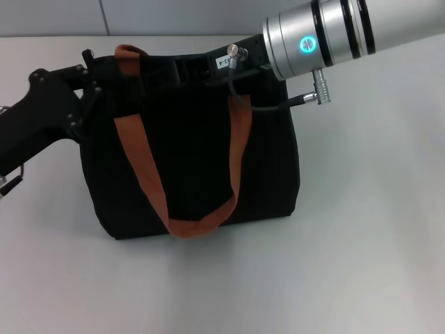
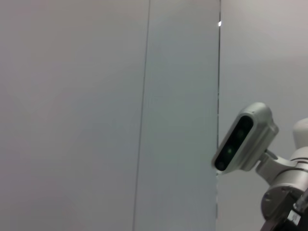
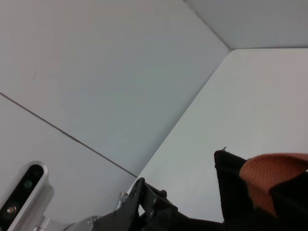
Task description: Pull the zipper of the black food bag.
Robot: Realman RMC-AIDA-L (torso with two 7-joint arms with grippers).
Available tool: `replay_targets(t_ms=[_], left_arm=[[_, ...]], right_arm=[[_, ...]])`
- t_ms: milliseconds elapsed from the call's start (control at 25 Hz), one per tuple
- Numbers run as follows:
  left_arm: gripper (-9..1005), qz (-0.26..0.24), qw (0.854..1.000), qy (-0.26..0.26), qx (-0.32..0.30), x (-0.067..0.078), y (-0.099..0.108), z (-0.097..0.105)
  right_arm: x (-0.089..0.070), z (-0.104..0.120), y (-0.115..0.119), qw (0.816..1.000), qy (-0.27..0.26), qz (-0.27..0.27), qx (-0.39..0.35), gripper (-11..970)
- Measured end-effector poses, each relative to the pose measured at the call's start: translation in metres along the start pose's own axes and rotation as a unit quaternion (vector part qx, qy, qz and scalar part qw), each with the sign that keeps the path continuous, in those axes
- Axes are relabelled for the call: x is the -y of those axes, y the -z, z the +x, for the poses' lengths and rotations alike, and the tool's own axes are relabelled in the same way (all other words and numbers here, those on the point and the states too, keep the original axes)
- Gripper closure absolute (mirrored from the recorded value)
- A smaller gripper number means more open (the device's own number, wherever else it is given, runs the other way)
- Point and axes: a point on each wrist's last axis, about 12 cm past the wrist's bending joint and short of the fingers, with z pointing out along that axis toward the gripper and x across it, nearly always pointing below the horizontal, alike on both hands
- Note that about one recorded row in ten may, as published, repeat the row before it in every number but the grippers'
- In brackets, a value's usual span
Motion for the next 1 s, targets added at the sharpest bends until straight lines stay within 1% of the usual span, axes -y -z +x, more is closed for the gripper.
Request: replay_targets(t_ms=[40, 200, 400, 520, 840, 1000], left_arm=[[982, 0.010, 1.000, 0.005, 0.004, 0.001, -0.007, 0.000], [982, 0.023, 1.000, 0.012, 0.008, 0.002, -0.018, 0.001], [982, 0.033, 0.999, 0.012, 0.008, 0.002, -0.024, 0.000], [982, 0.031, 0.999, 0.013, 0.009, 0.002, -0.023, 0.000], [983, 0.003, 1.000, 0.014, 0.009, 0.001, -0.005, 0.002], [985, 0.001, 1.000, 0.014, 0.008, 0.002, -0.003, 0.002]], right_arm=[[0.000, 0.000, 0.000, 1.000, 0.000, 0.000, 0.000, 613], [-0.001, 0.000, -0.002, 1.000, 0.003, 0.002, -0.004, 613], [0.000, 0.001, -0.004, 1.000, 0.006, 0.005, -0.004, 613], [0.002, 0.002, -0.002, 1.000, 0.005, 0.005, 0.000, 615], [0.005, 0.005, 0.001, 1.000, 0.008, 0.006, 0.003, 626], [0.004, 0.004, 0.002, 1.000, 0.010, 0.005, 0.003, 632]])
